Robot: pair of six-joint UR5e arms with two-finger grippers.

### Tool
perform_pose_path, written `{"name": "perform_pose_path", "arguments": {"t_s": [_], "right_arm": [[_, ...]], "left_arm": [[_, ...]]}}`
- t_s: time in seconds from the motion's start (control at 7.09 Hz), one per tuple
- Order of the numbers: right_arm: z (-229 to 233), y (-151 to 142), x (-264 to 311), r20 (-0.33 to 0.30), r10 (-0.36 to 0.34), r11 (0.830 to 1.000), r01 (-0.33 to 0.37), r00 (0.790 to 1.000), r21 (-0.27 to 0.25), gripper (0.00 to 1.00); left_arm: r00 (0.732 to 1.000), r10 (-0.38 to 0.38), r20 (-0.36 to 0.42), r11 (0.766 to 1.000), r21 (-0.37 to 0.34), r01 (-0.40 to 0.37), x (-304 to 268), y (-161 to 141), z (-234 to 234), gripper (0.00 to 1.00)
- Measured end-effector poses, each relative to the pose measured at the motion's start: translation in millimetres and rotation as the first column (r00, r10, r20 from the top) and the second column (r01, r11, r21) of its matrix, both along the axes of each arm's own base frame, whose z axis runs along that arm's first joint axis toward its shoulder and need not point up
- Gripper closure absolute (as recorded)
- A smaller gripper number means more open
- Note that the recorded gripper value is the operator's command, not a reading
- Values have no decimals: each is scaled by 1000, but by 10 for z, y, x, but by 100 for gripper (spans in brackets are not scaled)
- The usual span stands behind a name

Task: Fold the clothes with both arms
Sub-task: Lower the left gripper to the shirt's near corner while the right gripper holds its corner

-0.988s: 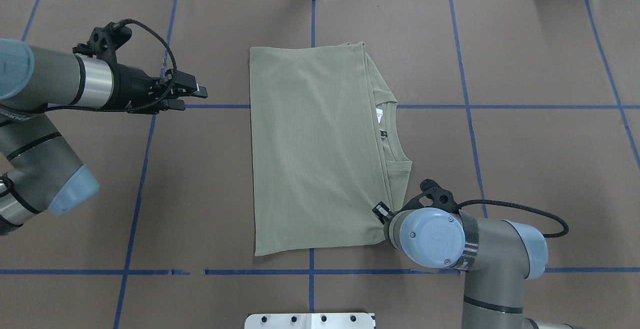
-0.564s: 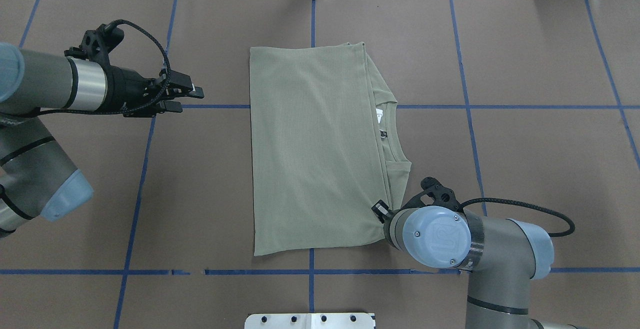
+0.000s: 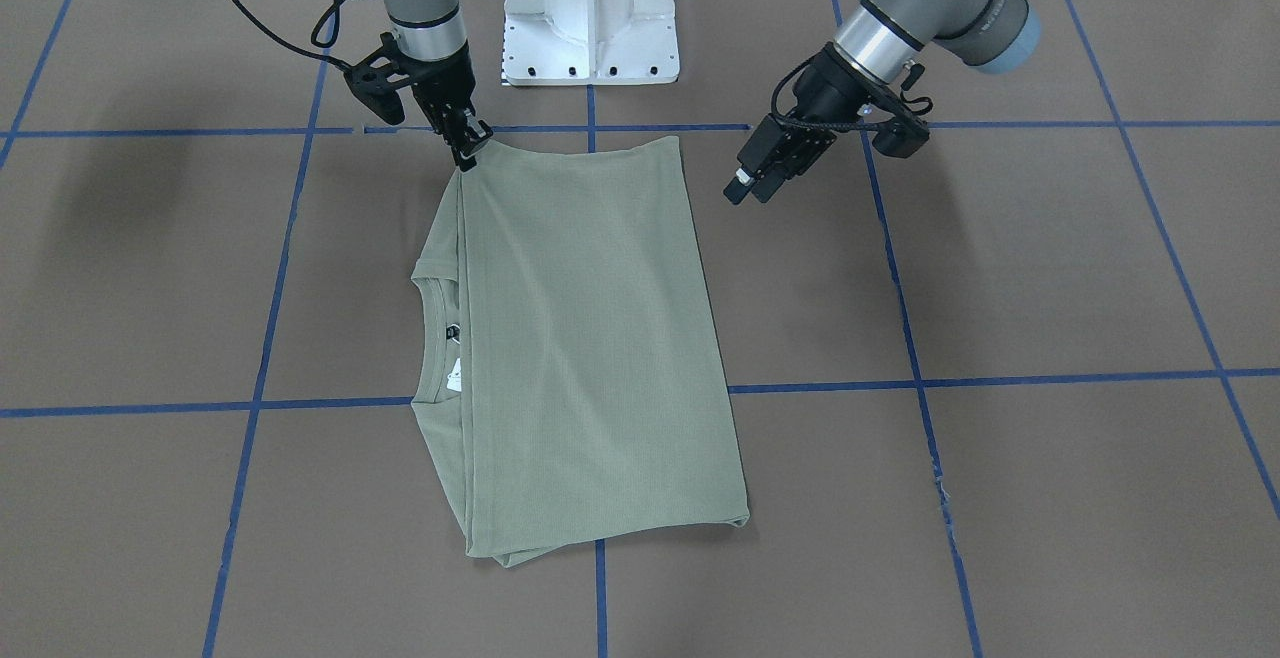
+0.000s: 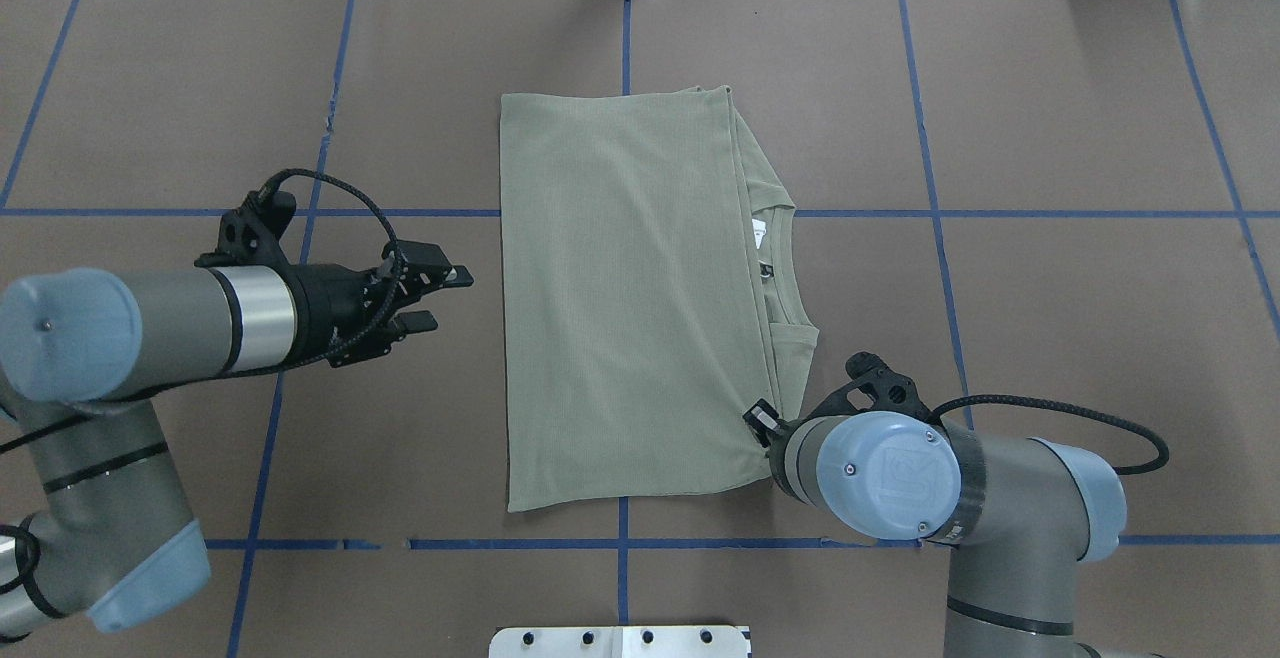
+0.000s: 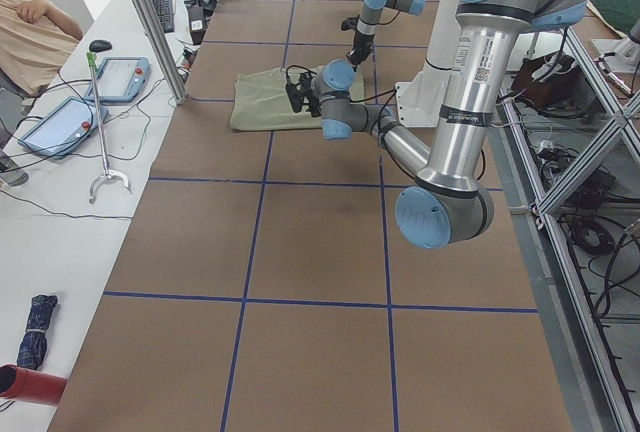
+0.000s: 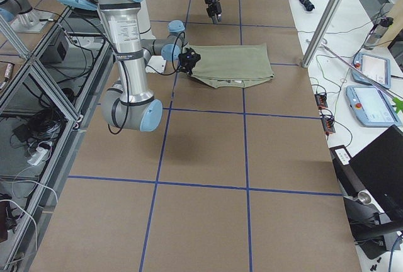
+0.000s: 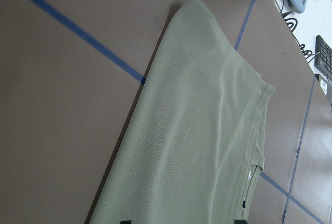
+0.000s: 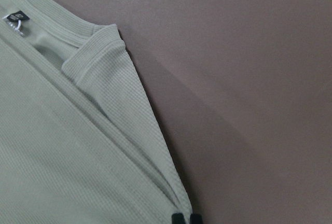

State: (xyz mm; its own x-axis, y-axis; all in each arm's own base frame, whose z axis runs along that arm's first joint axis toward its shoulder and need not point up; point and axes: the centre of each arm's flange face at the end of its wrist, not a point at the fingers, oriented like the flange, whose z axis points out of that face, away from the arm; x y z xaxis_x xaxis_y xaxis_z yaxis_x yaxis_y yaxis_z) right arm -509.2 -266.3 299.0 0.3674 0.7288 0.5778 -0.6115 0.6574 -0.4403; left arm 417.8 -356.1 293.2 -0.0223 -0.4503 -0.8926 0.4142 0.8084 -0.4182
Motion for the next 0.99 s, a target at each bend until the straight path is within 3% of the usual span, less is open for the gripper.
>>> {"name": "perform_pose_path", "arguments": {"t_s": [0.56,0.99], "right_arm": [[2,5,15,1,-1,1000,1,1000,-1,100],[9,5,15,-1,-1,1000,1,1000,-1,100]], "left_arm": [[989,66,136,995,-81,-56,878,1057,104,29],[980,115,160,991,-85,-102,1266,1345,120,38]]}}
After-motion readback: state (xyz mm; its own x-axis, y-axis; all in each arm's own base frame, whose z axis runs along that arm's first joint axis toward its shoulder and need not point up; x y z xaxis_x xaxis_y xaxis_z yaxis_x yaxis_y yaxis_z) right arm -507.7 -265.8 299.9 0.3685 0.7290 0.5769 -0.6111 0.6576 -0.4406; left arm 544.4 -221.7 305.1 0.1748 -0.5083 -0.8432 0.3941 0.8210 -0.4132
